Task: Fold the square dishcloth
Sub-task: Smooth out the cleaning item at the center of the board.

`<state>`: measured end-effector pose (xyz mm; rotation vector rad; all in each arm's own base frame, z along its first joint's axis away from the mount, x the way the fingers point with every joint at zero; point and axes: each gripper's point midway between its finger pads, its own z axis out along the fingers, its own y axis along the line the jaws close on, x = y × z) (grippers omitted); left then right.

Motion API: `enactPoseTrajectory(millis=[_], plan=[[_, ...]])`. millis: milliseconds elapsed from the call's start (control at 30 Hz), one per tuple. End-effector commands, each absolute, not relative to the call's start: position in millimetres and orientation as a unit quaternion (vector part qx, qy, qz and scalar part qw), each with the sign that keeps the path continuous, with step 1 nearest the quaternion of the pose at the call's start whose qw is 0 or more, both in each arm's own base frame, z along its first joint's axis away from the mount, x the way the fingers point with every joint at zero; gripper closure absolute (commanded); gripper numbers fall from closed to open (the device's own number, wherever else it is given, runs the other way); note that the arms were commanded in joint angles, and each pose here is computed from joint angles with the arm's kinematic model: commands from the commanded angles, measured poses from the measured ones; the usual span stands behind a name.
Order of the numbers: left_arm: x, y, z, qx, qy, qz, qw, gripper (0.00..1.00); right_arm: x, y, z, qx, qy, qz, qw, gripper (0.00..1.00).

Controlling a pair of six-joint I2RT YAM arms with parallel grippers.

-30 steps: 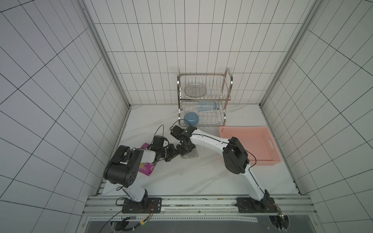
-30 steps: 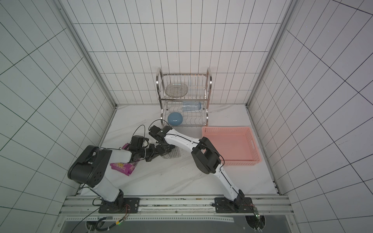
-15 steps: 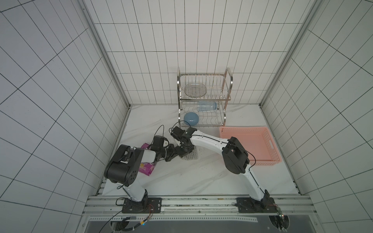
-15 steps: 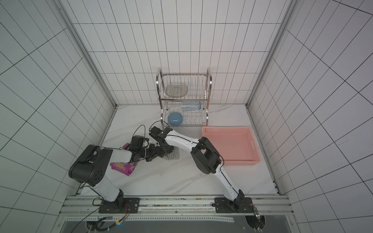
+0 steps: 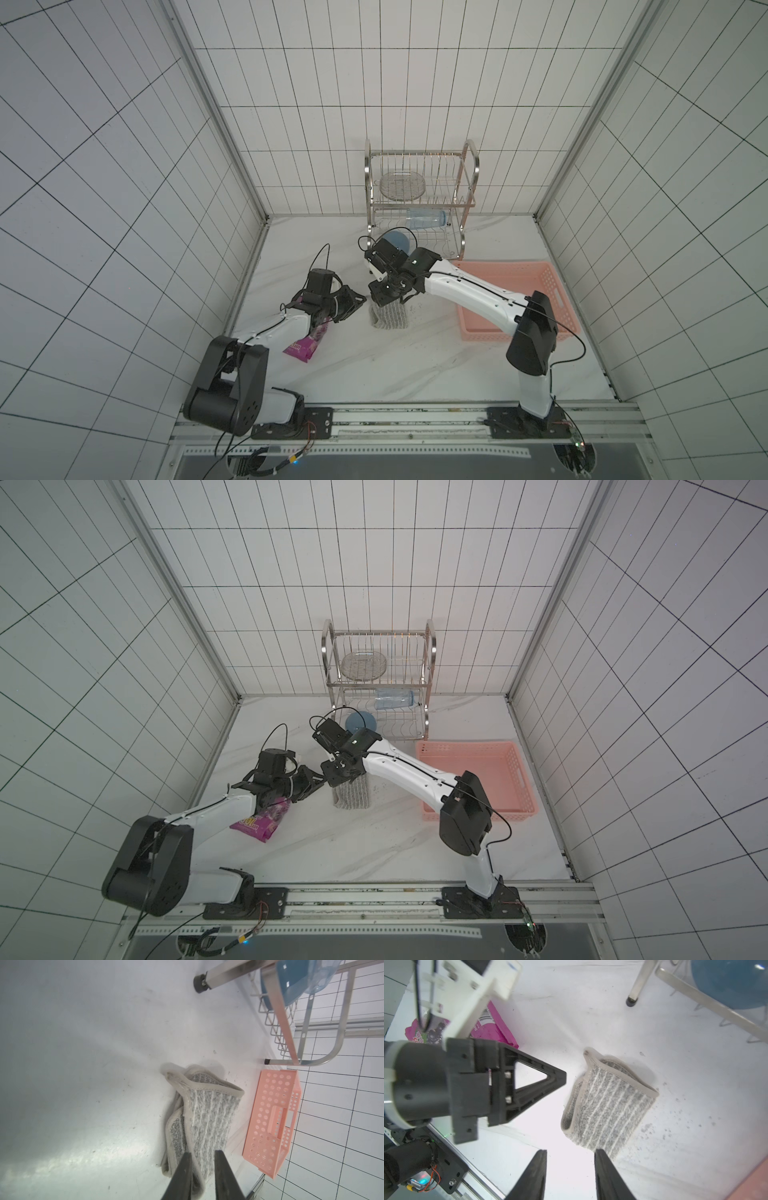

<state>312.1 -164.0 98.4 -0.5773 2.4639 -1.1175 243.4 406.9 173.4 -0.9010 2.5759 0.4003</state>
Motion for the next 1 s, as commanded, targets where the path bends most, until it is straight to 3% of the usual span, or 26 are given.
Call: enactPoseTrajectory(millis=[0, 100, 433, 967], plan=[[304.7, -159.6, 111.4, -0.185, 0.887, -0.37, 0.205, 0.77, 256.5, 373.0, 153.9, -0.267, 0.939, 0.101, 0.192, 0.75], [298.4, -175.9, 124.7, -0.14, 0.892, -0.372, 0.215, 0.76, 256.8, 360.2, 145.1, -0.24, 0.944, 0.121, 0.191, 0.82], [293.2, -242.3, 110.4, -0.029, 0.912, -0.368, 0.18, 0.79, 273.6, 338.2, 115.2, -0.202, 0.953, 0.165, 0.152, 0.85], [280.7, -229.0, 48.9, -0.05, 0.929, -0.345, 0.122, 0.84, 300.2, 382.8, 93.2, -0.204, 0.94, 0.255, 0.097, 0.85]])
